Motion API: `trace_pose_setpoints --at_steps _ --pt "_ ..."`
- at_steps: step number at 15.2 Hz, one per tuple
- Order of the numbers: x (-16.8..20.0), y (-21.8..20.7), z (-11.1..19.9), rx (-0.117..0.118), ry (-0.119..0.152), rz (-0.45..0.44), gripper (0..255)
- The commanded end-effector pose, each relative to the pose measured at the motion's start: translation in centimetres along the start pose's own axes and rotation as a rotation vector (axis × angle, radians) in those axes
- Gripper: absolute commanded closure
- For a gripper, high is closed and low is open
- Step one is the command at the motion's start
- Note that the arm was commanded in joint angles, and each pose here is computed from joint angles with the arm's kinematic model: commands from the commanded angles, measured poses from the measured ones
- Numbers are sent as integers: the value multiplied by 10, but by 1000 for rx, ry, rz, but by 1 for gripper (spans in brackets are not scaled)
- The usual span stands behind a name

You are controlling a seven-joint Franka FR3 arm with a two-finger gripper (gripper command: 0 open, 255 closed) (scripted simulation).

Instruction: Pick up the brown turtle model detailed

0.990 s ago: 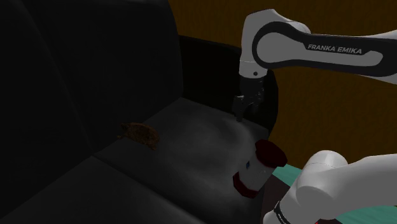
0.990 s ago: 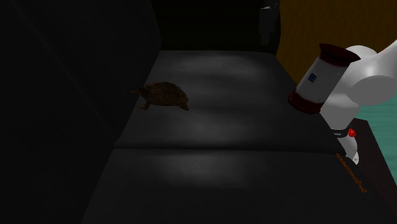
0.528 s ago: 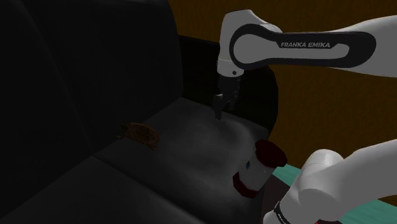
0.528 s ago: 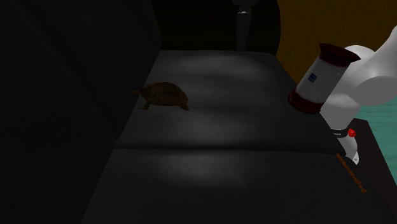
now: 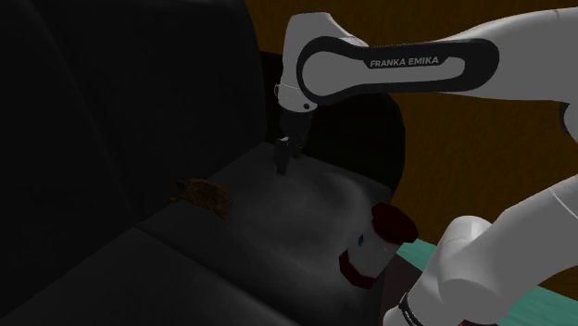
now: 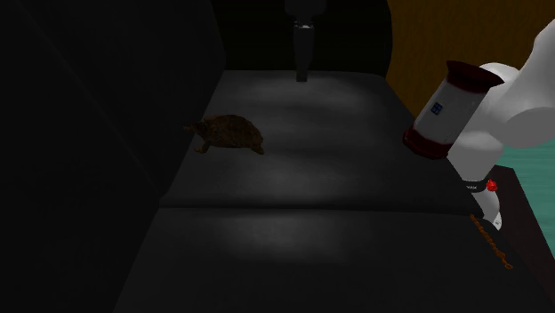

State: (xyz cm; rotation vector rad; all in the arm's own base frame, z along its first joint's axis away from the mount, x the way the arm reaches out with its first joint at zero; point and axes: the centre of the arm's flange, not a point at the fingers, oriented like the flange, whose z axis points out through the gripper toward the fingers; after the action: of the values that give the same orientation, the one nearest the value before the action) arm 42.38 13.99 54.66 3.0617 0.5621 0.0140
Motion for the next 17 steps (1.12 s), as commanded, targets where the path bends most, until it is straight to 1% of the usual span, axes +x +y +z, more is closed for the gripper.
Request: trace_pose_setpoints --at_steps 1,9,17 --pt "23 -15 -1 7 25 -65 0" --pt "82 -83 -8 31 117 -316 0" --pt "122 -165 -22 56 210 -567 0"
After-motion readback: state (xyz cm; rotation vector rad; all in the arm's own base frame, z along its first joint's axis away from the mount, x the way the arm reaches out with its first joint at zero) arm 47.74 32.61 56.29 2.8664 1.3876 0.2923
